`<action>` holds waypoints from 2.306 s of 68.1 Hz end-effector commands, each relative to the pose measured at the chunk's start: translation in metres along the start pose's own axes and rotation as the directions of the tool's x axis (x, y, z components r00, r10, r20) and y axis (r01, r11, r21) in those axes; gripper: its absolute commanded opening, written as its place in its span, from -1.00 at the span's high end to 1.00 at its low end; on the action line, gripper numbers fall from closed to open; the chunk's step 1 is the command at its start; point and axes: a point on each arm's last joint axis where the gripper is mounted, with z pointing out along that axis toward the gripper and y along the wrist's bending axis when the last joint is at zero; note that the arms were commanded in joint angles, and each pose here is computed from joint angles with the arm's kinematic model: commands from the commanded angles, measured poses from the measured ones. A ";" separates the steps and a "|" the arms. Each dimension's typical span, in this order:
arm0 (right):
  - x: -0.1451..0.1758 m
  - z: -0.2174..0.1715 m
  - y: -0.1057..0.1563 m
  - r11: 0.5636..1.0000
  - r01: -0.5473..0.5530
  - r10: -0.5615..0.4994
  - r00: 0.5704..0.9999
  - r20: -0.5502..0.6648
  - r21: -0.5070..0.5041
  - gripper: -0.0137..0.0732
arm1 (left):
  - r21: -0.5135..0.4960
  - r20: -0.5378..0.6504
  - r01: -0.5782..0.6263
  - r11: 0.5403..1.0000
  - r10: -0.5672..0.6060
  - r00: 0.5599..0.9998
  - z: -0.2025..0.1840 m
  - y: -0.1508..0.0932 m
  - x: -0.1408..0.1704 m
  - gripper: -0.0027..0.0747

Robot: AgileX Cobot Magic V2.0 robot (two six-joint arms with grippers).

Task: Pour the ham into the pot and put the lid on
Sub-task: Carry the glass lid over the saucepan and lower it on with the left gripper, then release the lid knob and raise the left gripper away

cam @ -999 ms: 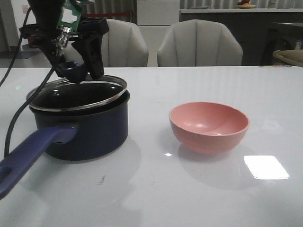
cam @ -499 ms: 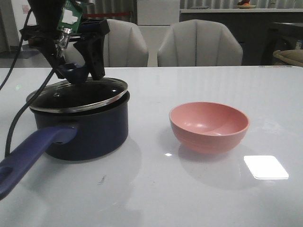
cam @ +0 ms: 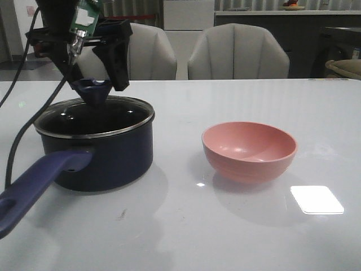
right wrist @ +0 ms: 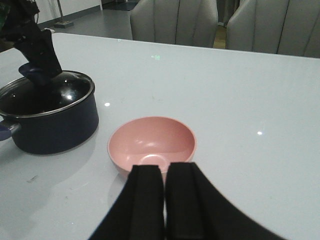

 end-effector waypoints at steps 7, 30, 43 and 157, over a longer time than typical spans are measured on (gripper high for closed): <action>-0.017 -0.001 0.000 1.000 0.014 -0.014 0.994 0.108 0.004 0.26 | 0.001 0.198 -0.026 1.000 0.025 0.980 -0.066 -0.011 -0.008 -0.38; -0.017 -0.001 0.000 1.000 0.014 -0.014 0.994 0.108 0.004 0.26 | -0.053 0.419 -0.051 0.997 0.069 0.905 -0.157 -0.018 0.037 -0.20; -0.017 -0.001 0.000 1.000 0.014 -0.014 0.994 0.108 0.004 0.26 | -0.057 0.522 -0.048 0.997 0.071 0.850 -0.181 -0.019 0.089 -0.20; -0.017 -0.001 0.000 1.000 0.014 -0.014 0.994 0.108 0.004 0.26 | -0.068 0.914 -0.053 0.996 0.084 0.397 -0.171 -0.009 0.351 0.64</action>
